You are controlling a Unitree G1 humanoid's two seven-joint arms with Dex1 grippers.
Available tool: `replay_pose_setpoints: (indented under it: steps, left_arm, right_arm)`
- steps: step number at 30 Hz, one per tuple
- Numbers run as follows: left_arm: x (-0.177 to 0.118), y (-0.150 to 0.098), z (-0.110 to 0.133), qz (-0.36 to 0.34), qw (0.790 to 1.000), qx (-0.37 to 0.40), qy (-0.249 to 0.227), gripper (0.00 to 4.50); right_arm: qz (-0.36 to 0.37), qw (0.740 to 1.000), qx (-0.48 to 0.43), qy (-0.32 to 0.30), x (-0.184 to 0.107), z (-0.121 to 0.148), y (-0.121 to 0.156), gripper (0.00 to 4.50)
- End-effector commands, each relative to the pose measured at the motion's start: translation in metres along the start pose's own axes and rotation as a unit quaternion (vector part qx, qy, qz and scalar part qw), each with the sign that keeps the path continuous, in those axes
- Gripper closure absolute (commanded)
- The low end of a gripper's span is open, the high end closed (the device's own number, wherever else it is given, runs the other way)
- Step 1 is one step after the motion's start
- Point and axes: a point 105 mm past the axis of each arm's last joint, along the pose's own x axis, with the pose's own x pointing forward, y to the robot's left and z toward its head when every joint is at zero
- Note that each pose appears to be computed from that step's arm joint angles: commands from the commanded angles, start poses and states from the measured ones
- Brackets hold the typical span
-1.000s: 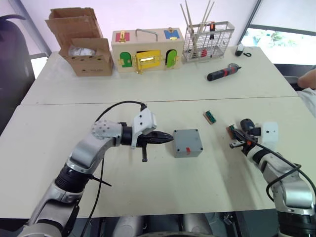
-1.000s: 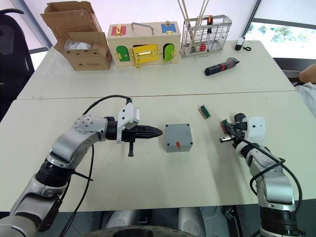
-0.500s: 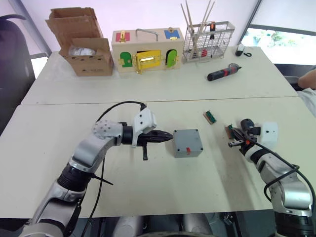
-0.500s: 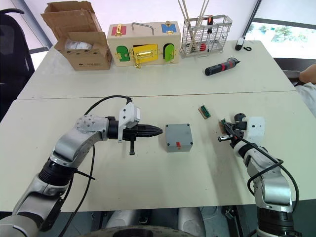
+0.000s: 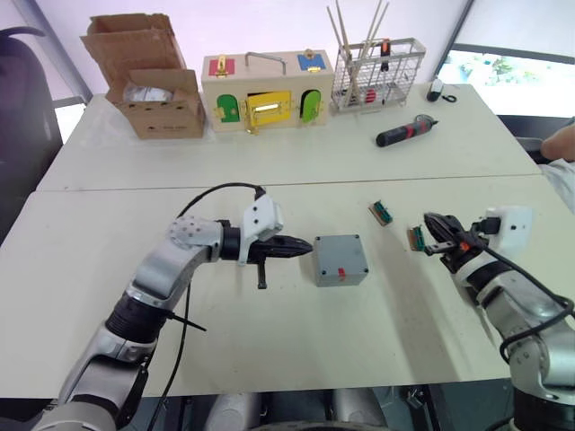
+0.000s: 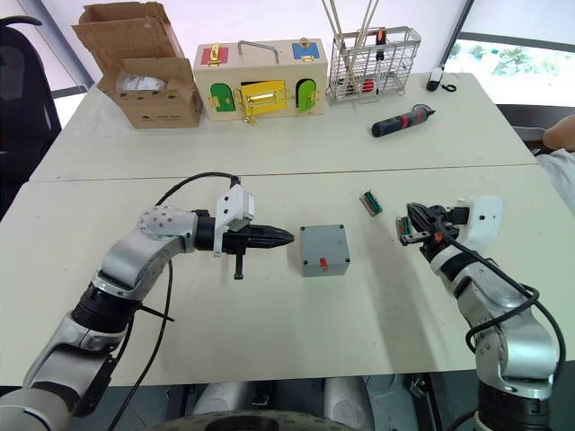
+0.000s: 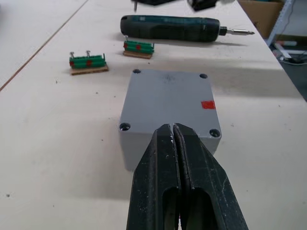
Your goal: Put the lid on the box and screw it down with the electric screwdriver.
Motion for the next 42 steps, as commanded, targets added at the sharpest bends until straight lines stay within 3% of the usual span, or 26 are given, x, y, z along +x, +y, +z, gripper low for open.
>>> replay_pose_setpoints:
  steps: [1, 5, 8, 42]
  left_arm:
    - [-0.014, 0.006, 0.020, 0.003, 1.000, 0.011, -0.023, 4.50]
    - [-0.024, 0.000, 0.013, -0.012, 1.000, 0.003, -0.002, 4.50]
    - [-0.029, 0.000, 0.010, -0.002, 1.000, 0.002, 0.011, 4.50]
    - [-0.021, -0.003, 0.004, 0.010, 1.000, 0.003, 0.009, 4.50]
  right_arm:
    - [0.087, 0.996, -0.018, -0.019, 0.002, 0.019, 0.033, 4.45]
    - [0.161, 0.986, -0.032, 0.008, 0.009, 0.010, 0.059, 4.45]
    - [0.176, 0.984, -0.035, 0.021, 0.015, 0.001, 0.065, 4.45]
    - [0.154, 0.987, -0.026, 0.047, 0.022, -0.021, 0.060, 4.45]
